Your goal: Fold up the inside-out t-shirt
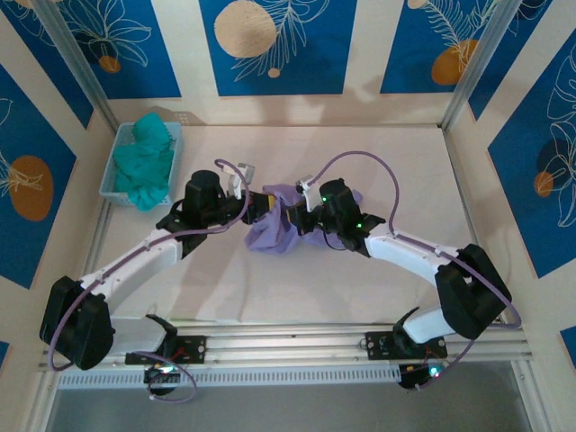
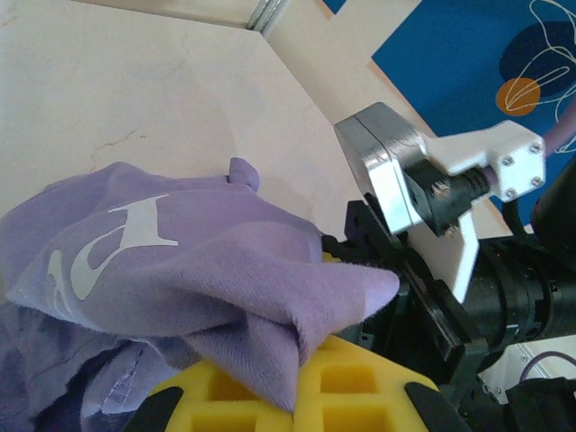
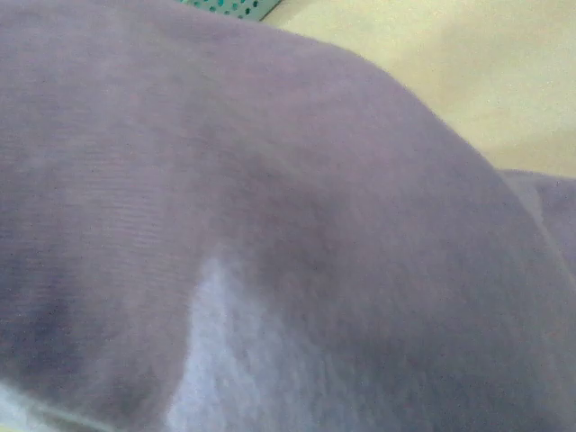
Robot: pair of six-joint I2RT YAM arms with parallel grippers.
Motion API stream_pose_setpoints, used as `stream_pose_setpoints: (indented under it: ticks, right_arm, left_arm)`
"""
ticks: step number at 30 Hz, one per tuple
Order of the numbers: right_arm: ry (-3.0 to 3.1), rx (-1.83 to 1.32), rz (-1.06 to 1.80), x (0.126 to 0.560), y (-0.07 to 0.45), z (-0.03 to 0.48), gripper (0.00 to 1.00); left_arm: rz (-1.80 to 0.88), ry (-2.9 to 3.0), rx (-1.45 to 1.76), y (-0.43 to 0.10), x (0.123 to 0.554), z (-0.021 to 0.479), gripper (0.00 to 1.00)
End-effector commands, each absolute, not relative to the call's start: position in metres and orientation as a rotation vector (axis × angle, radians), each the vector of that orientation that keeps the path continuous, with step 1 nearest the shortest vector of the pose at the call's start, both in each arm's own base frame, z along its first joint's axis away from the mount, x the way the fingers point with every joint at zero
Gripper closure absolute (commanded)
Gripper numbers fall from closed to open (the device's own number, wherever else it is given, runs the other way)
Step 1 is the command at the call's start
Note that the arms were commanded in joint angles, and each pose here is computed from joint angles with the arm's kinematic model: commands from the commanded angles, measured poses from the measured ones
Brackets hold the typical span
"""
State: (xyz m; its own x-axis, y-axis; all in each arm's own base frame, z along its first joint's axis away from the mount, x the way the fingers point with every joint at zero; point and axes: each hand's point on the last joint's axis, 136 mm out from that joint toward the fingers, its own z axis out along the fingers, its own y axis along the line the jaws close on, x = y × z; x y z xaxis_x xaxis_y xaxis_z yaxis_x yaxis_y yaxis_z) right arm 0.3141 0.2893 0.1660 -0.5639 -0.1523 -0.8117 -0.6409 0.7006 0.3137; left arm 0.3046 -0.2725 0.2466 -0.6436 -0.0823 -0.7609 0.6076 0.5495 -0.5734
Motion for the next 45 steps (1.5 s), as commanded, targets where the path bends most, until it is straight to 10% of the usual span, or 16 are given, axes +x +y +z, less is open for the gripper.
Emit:
stream_pose_setpoints:
  ticks: [1,18,27,32,40,45]
  right_arm:
    - [2.007,-0.637,0.861,0.305,0.292,0.205,1.0]
    - [1.877,-0.543,1.662,0.248,0.286,0.303,1.0]
    - [1.968,-0.453,1.549,0.262,0.296,0.293,1.0]
    - [2.11,-0.491,1.154,0.283,0.289,0.234,1.0]
    - [2.219,-0.584,0.772,0.319,0.293,0.168,0.45]
    - [2.282,-0.548,0.7,0.348,0.301,0.129,0.42]
  left_arm:
    - [-1.06,2.001,0.398,-0.265,0.318,0.252,1.0]
    - [-0.478,2.089,0.265,-0.217,0.392,0.213,0.99]
    - [-0.387,2.086,0.303,-0.211,0.398,0.218,0.63]
    - [-0.508,2.029,0.342,-0.216,0.373,0.225,0.83]
    - [-0.48,2.129,0.297,-0.202,0.358,0.198,0.74]
    - [-0.571,2.242,0.331,-0.221,0.357,0.164,0.58]
